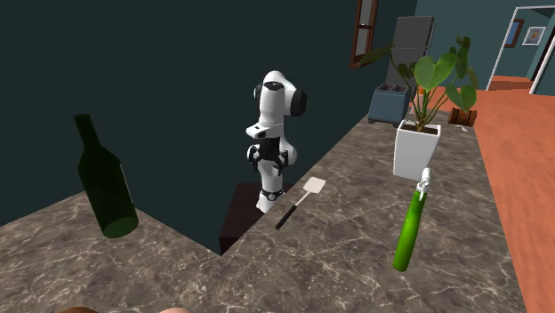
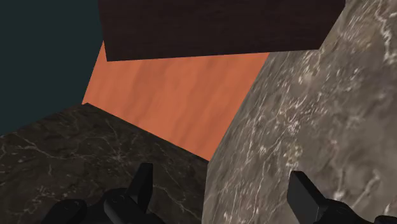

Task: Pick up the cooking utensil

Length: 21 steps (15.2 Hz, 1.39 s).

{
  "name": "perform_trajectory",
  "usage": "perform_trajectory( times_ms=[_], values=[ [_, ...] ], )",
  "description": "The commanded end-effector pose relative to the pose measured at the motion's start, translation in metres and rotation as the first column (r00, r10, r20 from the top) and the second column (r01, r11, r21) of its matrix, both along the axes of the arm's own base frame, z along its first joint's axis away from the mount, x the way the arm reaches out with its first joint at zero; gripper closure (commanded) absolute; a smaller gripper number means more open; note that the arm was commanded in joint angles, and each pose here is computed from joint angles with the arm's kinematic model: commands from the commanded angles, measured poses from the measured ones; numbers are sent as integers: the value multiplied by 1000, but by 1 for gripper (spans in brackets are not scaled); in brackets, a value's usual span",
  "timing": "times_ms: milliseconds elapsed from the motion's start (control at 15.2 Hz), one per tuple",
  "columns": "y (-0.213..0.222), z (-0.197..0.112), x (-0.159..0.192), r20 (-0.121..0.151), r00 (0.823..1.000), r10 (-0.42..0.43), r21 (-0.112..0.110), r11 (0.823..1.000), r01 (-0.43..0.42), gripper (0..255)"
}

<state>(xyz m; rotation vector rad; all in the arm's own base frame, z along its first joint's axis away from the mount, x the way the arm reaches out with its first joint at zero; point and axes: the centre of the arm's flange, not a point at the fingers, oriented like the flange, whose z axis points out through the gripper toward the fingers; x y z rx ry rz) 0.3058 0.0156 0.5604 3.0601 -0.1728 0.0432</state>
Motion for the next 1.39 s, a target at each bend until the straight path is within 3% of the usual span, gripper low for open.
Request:
perform_trajectory(
  times_ms=[0,528,1122,1320],
  values=[
    [0,0,0,0,1000,0,0,1000,0,0],
    [62,24,77,23,983,-184,30,983,183,0],
    [112,56,175,41,922,-384,68,922,381,0],
    [115,48,181,42,918,-395,71,917,392,0]
  ],
)
